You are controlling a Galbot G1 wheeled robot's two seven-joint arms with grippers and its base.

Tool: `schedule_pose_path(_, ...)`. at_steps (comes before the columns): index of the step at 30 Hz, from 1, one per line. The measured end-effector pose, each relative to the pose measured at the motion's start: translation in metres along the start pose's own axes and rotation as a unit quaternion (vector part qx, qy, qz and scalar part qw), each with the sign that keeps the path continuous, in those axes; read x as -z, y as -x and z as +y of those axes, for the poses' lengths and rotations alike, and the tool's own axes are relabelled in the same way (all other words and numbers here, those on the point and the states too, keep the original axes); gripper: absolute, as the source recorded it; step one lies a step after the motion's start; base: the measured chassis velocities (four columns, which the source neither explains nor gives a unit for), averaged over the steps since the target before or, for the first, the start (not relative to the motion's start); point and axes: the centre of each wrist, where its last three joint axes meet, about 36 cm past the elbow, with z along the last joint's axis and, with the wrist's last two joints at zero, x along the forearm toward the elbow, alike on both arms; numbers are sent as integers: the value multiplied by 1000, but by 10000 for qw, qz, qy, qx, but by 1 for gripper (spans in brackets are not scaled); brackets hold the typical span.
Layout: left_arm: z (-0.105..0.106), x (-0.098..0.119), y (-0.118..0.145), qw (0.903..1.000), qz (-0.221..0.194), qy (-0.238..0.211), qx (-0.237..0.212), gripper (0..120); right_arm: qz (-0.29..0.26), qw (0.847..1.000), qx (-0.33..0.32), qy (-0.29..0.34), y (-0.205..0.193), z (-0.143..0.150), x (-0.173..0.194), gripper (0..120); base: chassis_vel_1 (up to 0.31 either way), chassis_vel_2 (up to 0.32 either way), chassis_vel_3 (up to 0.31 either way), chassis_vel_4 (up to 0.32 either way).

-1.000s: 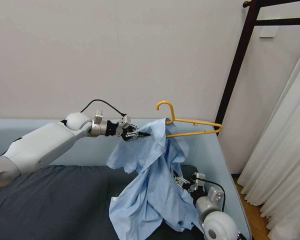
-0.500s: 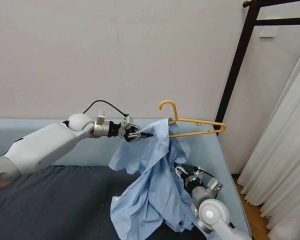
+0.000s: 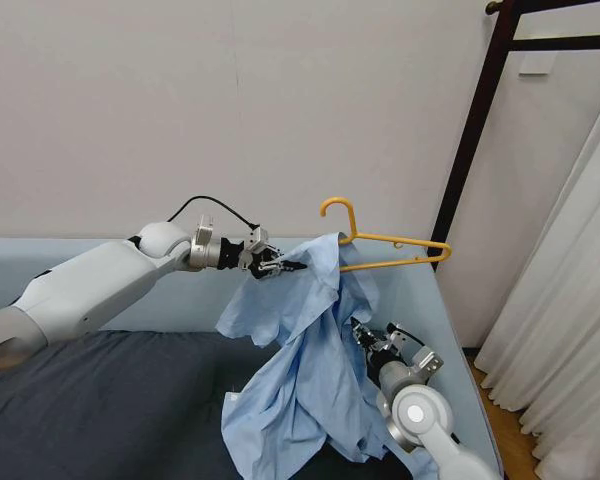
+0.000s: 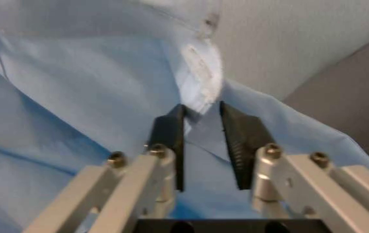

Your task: Pick up the clothes from the sofa and hang them on the clothes hanger.

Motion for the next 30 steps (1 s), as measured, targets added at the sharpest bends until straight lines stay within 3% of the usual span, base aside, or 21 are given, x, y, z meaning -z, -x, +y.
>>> schedule_pose_path(5, -9, -8, 0, 10000, 29, -53, -58, 1, -4, 10000, 5, 6, 1, -1, 3, 0, 0, 0, 0, 0)
schedule_pose_path(19, -10, -30, -13, 9998, 131, -101, 98, 1, -31, 9990, -38, -452, -11, -11, 12, 0, 0, 0, 0, 0)
schedule_pose_path(27, -8, -57, -32, 9982, 528, 259, 59, 1, 123, 9929, -71, -1178, -12, -12, 55, 0, 0, 0, 0, 0)
schedule_pose_path(30, -9, -65, -35, 9982, 498, 321, 110, 1, 185, 9899, -76, -1404, -12, -10, 69, 0, 0, 0, 0, 0)
